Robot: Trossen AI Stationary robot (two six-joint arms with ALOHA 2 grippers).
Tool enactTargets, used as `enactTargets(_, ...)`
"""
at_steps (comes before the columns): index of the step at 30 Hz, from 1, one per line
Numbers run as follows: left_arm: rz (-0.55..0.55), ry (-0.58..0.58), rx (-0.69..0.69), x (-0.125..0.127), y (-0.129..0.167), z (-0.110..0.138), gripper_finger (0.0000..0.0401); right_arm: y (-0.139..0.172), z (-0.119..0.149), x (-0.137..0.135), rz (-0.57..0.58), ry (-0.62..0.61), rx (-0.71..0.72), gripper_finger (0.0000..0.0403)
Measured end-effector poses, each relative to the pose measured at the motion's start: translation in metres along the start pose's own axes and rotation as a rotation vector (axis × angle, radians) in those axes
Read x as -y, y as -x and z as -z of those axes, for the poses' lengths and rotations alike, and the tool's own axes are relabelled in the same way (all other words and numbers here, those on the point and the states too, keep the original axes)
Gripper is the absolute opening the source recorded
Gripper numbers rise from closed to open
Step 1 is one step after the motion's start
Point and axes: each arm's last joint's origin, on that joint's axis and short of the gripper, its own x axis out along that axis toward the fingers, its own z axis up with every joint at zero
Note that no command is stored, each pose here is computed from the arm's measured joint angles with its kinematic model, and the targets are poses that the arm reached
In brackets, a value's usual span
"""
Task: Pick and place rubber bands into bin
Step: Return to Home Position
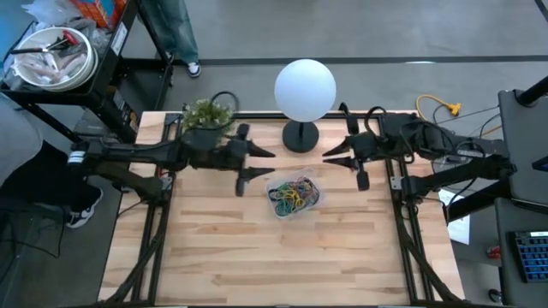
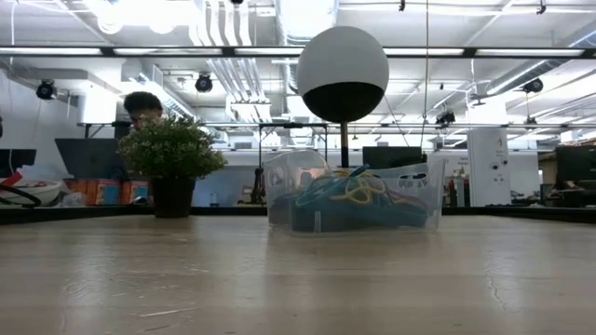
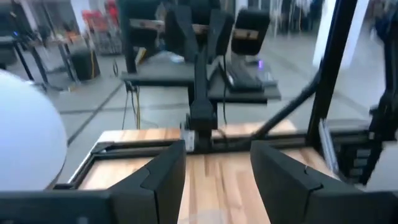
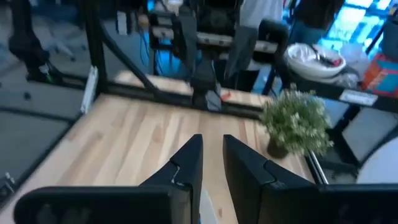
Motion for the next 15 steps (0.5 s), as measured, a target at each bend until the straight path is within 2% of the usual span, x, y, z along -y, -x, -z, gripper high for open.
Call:
enactTargets(3,-0.007,0.042,0.087,0.000,0.019,0.019,0.0167,-0.001,0.013,0.005,0.000,-0.019,0.061,0.0057)
enactTargets(8,-0.012,0.096,0.113,0.002,0.046,0.049,0.0167,-0.002,0.043,0.006,-0.003,-0.083,0.149,0.0057)
enactTargets(11,-0.030,0.126,0.121,0.002,0.059,0.060,0.0167,0.000,0.063,0.006,0.013,-0.131,0.186,0.0057)
enactTargets(15,-0.032,0.148,0.167,0.003,0.070,0.069,0.0167,0.009,0.082,0.001,0.016,-0.166,0.344,0.0057)
